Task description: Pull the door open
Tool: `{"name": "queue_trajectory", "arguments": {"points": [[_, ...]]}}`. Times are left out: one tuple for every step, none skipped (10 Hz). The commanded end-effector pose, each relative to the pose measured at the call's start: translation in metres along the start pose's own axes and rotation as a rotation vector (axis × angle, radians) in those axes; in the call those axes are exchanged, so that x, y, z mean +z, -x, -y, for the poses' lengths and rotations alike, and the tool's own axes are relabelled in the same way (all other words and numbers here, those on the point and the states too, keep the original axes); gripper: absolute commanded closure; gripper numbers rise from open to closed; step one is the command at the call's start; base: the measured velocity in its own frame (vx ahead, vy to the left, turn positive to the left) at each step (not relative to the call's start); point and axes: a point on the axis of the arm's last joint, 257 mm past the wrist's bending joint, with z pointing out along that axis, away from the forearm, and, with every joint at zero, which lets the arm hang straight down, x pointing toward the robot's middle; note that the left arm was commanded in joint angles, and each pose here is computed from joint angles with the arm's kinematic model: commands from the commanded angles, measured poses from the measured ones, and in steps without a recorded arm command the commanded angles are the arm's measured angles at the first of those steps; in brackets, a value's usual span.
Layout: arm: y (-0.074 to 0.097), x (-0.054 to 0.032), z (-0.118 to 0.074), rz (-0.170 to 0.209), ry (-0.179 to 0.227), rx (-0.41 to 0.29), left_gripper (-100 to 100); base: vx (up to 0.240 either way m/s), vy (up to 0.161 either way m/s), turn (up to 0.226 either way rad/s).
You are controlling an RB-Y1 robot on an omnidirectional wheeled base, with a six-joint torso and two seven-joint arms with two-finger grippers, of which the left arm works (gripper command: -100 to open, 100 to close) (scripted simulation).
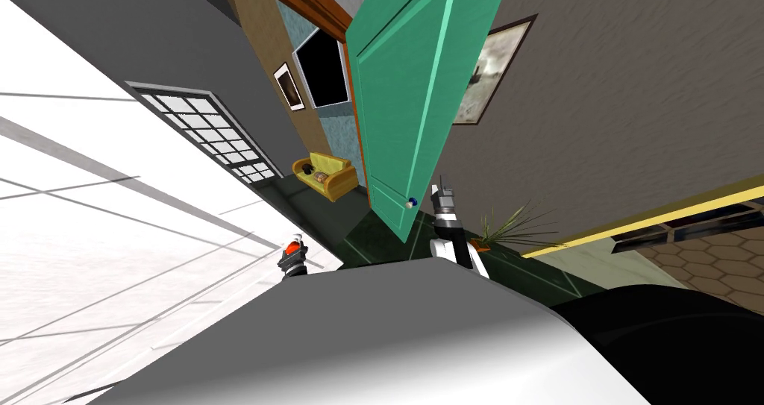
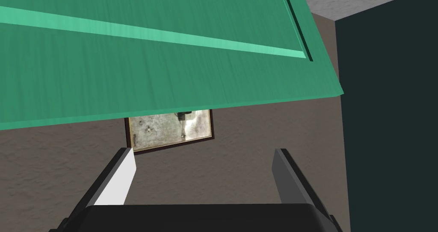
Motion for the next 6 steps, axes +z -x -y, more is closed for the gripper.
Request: {"name": "queue_trajectory", "arguments": {"points": [[-0.001, 0.0001, 0.0, -0.002, -0.001, -0.003, 100, 0.0, 0.0, 0.0], [-0.001, -0.0006, -0.009, -0.002, 0.031, -0.003, 100, -0.148, -0.02, -0.063], [-0.001, -0.0008, -0.011, -0.002, 0.039, -0.004, 100, -0.202, -0.01, -0.071], [-0.002, -0.0013, -0.016, -0.003, 0.055, -0.006, 100, -0.188, -0.001, -0.053], [-0.002, -0.0019, -0.021, -0.003, 0.073, -0.008, 100, -0.204, -0.004, -0.063], [-0.003, -0.0027, -0.027, -0.003, 0.091, -0.01, 100, -0.226, -0.012, -0.069]]}}
